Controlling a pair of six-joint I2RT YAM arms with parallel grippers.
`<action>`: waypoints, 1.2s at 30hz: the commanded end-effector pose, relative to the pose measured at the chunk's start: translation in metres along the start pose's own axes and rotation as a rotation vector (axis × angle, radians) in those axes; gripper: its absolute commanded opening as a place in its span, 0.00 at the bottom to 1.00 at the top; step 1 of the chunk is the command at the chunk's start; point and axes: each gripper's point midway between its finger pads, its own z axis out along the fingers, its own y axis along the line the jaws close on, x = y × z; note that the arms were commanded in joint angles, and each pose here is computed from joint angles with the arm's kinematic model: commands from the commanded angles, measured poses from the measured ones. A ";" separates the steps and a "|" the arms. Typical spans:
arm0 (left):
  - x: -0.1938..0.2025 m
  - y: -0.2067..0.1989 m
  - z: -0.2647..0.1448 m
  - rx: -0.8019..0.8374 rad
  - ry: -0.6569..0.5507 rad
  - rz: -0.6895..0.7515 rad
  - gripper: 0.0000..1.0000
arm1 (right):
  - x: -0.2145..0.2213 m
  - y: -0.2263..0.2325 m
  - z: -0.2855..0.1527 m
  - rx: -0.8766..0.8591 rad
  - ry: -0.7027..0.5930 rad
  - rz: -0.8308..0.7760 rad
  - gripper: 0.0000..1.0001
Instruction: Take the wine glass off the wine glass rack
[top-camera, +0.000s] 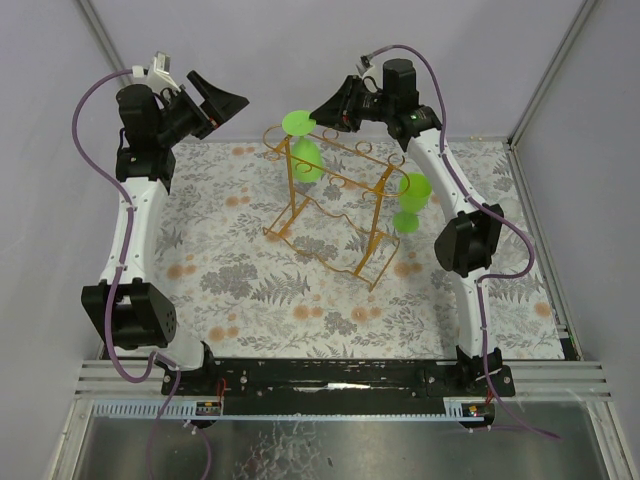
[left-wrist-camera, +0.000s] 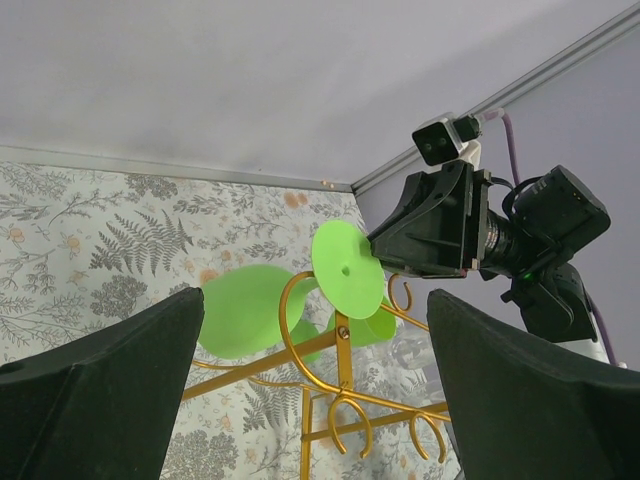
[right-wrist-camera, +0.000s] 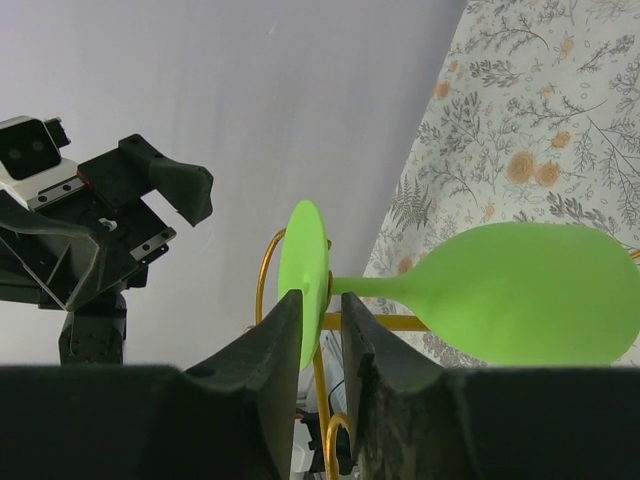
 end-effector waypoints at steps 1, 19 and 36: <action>-0.004 -0.015 -0.006 0.043 -0.018 0.036 0.91 | 0.001 0.033 -0.005 -0.088 0.009 -0.067 0.23; -0.001 -0.017 -0.009 0.048 -0.013 0.038 0.91 | -0.023 0.057 -0.021 -0.103 -0.107 -0.083 0.00; -0.001 -0.015 -0.007 0.048 -0.009 0.028 0.91 | -0.048 0.050 -0.044 -0.066 -0.194 -0.072 0.00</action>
